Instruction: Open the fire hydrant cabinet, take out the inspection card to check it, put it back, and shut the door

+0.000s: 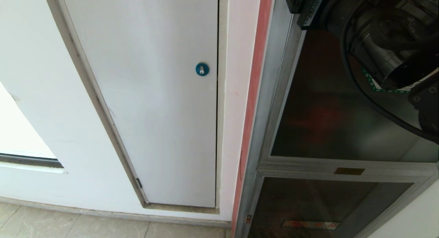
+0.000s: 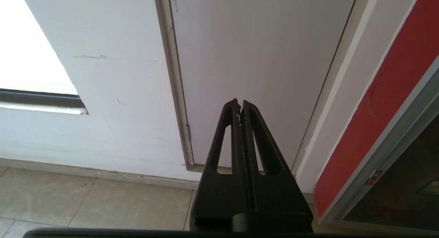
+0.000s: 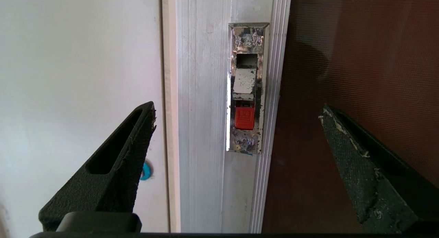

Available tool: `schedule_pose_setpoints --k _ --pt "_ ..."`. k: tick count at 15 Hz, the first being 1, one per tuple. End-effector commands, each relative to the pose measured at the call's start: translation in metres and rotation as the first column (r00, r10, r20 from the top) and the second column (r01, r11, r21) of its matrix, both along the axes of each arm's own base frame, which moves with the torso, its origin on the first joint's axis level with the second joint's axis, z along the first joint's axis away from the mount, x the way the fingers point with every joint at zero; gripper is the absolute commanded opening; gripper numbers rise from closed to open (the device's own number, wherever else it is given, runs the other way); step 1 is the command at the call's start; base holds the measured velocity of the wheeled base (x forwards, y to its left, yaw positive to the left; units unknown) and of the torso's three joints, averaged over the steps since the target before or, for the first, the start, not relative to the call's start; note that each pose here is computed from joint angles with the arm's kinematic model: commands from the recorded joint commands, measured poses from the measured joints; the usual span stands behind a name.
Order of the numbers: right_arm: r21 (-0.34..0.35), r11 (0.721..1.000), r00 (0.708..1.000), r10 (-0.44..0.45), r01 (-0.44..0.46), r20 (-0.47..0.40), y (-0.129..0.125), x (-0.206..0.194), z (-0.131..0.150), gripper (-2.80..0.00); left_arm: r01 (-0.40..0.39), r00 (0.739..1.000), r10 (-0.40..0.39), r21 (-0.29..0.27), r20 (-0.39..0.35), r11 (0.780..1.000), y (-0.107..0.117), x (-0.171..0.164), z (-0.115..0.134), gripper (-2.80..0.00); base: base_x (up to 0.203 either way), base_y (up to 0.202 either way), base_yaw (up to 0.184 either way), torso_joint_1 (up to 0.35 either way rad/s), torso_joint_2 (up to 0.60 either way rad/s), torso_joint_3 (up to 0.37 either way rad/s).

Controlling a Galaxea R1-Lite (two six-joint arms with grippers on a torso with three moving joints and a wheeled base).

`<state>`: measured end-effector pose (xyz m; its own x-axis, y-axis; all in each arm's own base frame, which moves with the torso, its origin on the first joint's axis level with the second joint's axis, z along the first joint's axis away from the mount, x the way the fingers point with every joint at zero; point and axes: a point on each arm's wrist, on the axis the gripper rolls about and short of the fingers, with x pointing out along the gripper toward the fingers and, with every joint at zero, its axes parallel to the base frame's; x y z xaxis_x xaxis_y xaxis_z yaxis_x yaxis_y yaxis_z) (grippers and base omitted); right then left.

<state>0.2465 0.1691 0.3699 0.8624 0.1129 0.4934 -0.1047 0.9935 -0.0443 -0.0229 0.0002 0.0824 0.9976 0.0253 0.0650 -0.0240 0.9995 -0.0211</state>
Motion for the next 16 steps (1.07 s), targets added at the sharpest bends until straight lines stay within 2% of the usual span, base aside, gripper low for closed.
schedule_pose_setpoints --k 1,15,16 --pt "-0.003 1.000 1.000 -0.010 0.010 -0.001 0.003 0.006 -0.002 0.00 -0.001 1.000 0.001 -0.001 -0.019 1.000 0.000 0.002 -0.005 -2.80 0.000 0.000 0.000 0.000 0.00 0.000" --pt "0.007 0.999 0.998 -0.050 0.050 0.036 0.002 0.020 0.013 0.00 -0.001 1.000 0.001 0.000 -0.019 1.000 0.000 0.002 -0.005 -2.80 0.000 0.000 0.000 0.000 0.00 0.000" --pt "0.004 0.999 0.998 -0.050 0.050 0.032 0.004 0.022 0.011 -2.80 -0.001 1.000 0.001 0.000 -0.019 1.000 0.000 0.002 -0.005 -2.80 0.000 0.000 0.000 0.000 0.00 0.000"
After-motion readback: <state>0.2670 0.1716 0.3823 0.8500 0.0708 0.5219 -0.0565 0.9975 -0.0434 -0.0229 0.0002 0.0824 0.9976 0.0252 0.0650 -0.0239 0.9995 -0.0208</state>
